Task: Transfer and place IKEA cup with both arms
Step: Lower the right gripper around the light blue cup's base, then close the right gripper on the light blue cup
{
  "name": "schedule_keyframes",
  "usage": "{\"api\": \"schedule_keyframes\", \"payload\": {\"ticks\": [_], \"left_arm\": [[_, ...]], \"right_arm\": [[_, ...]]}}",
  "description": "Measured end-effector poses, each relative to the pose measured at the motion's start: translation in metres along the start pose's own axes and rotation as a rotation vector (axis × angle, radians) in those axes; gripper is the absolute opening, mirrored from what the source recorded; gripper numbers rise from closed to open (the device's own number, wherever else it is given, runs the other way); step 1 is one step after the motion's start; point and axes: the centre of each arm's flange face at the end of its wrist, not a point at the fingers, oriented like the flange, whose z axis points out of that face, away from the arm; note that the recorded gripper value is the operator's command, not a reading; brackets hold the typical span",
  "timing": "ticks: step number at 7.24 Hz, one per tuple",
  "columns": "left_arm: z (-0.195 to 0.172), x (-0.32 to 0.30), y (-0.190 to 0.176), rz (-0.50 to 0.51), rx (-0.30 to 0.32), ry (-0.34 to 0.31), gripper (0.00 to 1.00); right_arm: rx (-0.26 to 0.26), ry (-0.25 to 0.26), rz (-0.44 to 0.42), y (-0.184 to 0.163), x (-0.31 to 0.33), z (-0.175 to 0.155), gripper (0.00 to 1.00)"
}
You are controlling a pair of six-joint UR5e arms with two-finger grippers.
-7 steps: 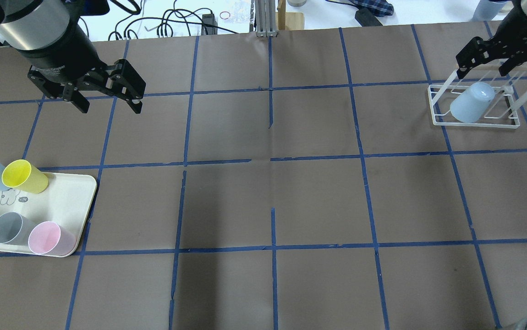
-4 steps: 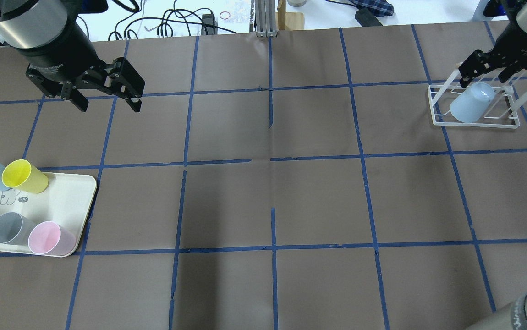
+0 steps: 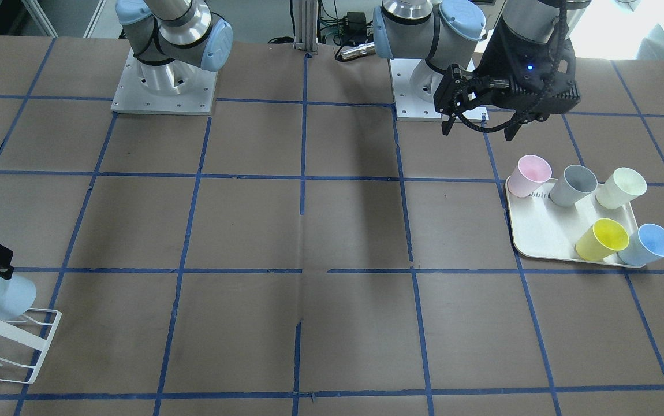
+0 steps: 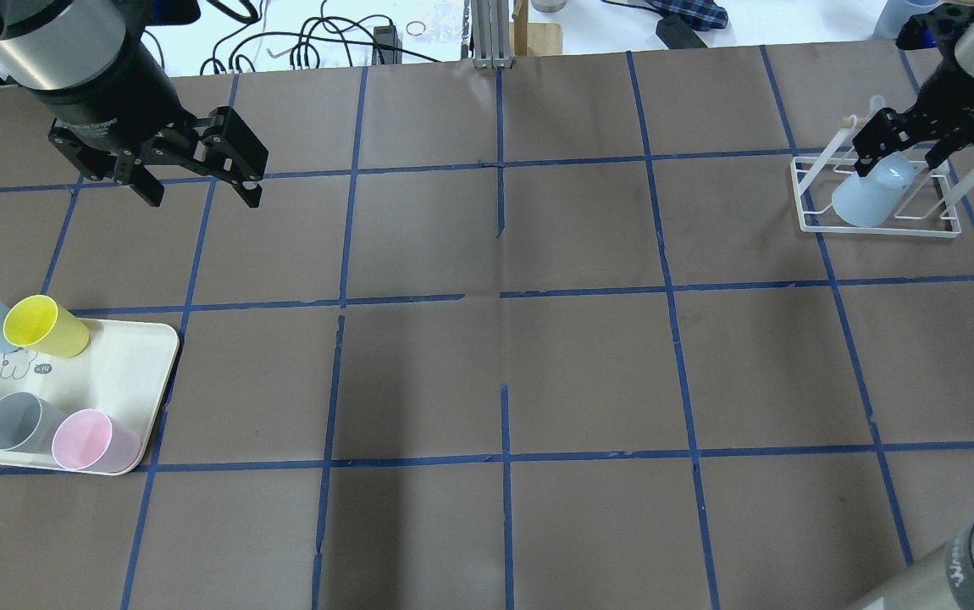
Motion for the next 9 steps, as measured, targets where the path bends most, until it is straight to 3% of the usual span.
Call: {"api": "schedule_keyframes", "payload": {"ticks": [6,9], "left_arm": [[0.001,0.0,0.001,0.0,-0.002,-0.001,1.0],[0.001,0.0,0.001,0.0,-0.002,0.0,1.0]], "right_arm": [[-0.023,-0.017,0.006,-0.008,0.003,0.028,0.96],[-0.019,-0.015,0.007,-0.01,0.005,0.033,0.7]]}}
